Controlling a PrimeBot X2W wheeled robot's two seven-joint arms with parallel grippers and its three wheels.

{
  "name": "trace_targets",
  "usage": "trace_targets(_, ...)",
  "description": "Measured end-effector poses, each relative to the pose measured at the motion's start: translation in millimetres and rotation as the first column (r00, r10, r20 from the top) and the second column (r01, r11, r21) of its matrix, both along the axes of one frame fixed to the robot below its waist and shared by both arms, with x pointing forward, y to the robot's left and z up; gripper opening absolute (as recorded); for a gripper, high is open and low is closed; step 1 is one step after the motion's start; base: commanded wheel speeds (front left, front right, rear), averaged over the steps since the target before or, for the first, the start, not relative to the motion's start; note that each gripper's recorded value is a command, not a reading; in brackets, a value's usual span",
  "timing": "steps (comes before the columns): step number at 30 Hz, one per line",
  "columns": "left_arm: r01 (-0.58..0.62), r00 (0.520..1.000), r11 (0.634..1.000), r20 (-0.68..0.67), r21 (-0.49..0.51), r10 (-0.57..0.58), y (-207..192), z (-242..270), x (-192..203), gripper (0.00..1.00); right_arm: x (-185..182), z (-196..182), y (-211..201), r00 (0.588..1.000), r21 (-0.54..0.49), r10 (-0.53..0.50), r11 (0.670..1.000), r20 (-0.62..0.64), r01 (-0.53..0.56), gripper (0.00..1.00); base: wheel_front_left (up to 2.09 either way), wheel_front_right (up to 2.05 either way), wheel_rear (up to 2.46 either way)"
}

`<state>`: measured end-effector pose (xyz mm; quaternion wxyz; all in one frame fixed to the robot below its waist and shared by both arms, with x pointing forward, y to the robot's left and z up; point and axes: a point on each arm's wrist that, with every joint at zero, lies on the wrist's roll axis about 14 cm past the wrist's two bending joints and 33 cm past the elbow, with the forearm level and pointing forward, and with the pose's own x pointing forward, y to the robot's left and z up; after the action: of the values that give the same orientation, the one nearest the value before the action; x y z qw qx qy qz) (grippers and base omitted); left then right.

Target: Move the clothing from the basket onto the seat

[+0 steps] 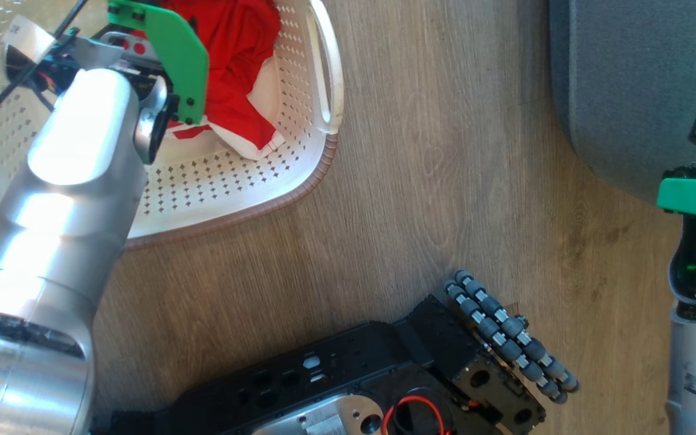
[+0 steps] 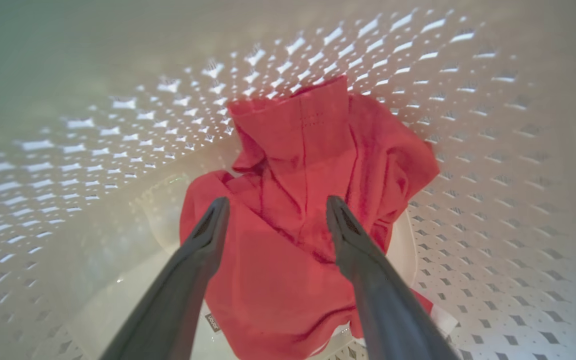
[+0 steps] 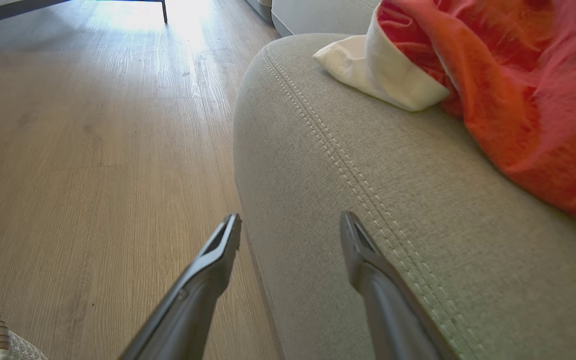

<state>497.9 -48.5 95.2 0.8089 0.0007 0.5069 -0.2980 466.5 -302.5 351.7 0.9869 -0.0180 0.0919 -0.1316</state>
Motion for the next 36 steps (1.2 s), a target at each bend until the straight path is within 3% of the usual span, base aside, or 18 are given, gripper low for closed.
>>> trace_targets(36,0.003,0.997,0.999,-0.076,0.044,0.001,20.5,-24.8,-18.7,1.00,-20.9,-4.9,-6.1,0.999,0.013,-0.039,0.999,-0.038,0.040,1.00,0.00,0.00,0.00)
